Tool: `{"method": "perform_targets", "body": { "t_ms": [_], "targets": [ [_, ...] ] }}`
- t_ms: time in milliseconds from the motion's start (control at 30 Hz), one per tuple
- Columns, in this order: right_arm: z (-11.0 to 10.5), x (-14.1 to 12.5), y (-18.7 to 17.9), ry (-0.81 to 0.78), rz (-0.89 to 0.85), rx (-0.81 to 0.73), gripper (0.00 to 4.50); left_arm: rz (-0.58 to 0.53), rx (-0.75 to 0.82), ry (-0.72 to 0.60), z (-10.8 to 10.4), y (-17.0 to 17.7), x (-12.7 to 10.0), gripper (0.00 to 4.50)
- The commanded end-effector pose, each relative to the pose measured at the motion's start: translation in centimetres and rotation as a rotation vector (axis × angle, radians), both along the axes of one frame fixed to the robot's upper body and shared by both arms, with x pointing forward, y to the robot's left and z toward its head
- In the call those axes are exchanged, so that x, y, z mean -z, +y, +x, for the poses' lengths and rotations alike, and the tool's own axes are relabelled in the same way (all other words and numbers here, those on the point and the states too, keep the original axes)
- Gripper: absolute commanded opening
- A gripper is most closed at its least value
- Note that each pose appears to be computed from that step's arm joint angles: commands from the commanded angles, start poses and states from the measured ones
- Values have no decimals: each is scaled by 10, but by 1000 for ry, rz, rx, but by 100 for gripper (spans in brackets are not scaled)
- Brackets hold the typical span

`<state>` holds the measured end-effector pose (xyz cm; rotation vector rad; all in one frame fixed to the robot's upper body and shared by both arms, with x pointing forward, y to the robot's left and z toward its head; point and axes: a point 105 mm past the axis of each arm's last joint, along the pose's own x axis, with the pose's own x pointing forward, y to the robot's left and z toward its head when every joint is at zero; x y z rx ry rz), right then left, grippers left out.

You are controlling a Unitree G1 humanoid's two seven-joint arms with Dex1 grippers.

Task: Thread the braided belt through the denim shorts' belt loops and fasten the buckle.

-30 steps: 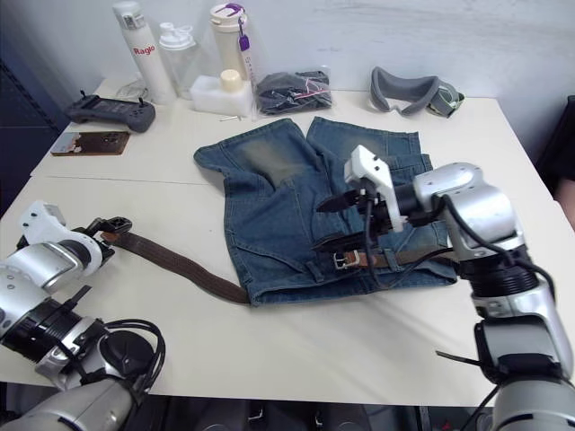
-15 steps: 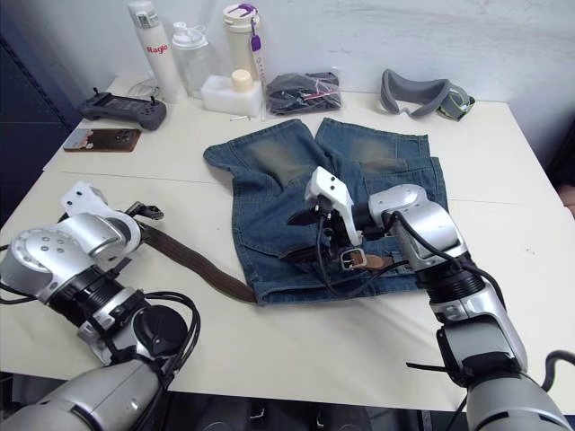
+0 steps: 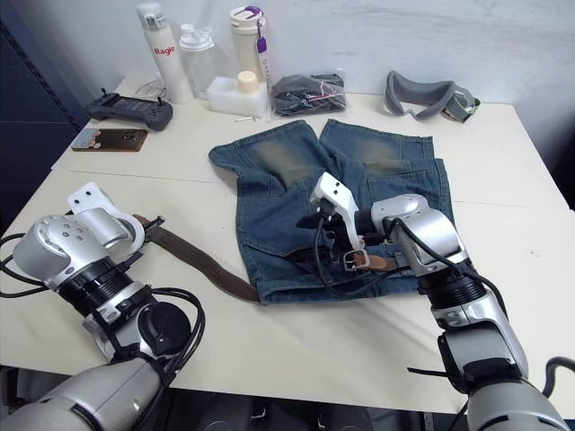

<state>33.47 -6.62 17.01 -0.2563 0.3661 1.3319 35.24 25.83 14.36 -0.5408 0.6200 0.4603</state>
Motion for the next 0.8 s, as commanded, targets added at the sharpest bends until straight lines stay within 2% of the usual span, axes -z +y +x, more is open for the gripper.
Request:
{"method": "perform_targets", "body": {
  "t_ms": [33, 67, 133, 200, 400, 533, 667, 800],
  "targets": [
    [2, -13, -1, -60, 19, 9, 450, 75, 144, -131, 12, -19, -22, 4],
    [3, -13, -2, -62, 18, 12, 450, 89, 160, -169, 13, -20, -28, 4],
    [5, -18, -4, -74, 24, 26, 450, 142, 270, -434, 21, -37, -70, 4],
    [8, -24, -7, -87, 35, 44, 450, 161, 393, -635, 19, -57, -99, 4],
    [12, -53, -27, -118, 133, 135, 450, 41, 698, -1025, -7, -104, -142, 4],
    [8, -88, -37, -62, 354, 188, 450, -50, 905, -1126, -24, -130, -149, 4],
    [-3, -107, -44, 26, 514, 184, 450, -62, 1163, -1106, -37, -158, -139, 4],
    [-7, -120, -43, 109, 651, 187, 450, -55, 1376, -1063, -39, -183, -128, 4]
  ]
}}
